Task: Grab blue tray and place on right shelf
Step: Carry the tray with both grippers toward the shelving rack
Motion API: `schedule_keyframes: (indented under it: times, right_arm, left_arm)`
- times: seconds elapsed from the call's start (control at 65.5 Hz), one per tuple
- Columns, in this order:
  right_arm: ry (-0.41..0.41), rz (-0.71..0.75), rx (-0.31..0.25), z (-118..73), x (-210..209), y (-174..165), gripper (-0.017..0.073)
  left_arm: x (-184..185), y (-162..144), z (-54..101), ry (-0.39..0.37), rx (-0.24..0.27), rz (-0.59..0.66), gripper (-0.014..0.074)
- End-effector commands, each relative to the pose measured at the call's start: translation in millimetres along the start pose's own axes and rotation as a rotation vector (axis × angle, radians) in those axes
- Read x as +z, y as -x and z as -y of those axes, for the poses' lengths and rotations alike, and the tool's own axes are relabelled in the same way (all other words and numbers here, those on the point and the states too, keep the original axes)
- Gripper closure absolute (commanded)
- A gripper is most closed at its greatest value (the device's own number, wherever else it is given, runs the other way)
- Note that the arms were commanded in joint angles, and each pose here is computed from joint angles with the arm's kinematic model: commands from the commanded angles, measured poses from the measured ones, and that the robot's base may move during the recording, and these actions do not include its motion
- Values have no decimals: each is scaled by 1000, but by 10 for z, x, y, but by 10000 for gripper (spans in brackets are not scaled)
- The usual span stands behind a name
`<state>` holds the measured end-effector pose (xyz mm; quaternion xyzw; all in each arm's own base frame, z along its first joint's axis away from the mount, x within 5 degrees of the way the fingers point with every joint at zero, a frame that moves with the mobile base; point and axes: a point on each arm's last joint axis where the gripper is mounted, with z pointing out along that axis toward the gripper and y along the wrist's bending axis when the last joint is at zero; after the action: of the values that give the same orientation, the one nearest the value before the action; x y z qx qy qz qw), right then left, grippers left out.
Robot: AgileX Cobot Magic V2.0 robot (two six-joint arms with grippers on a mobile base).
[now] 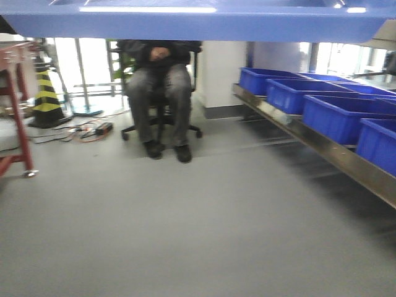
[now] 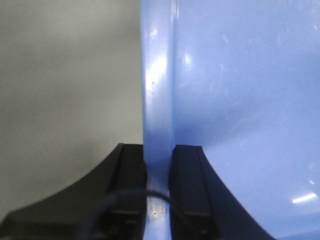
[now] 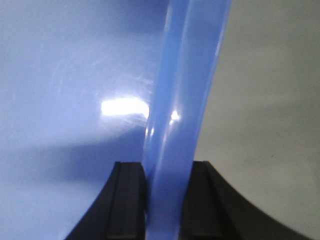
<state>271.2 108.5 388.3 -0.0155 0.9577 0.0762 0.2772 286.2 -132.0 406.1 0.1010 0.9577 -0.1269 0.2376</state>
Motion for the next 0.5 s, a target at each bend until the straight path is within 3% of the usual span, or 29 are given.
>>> schedule_keyframes:
  times: [0.0, 0.488]
  right_arm:
    - [6, 112, -35, 20, -216, 69, 502]
    - [6, 112, -35, 20, -216, 69, 502]
  left_arm:
    - [-251, -91, 48, -22, 21, -12, 642]
    - [-251, -91, 50, -24, 20, -12, 642]
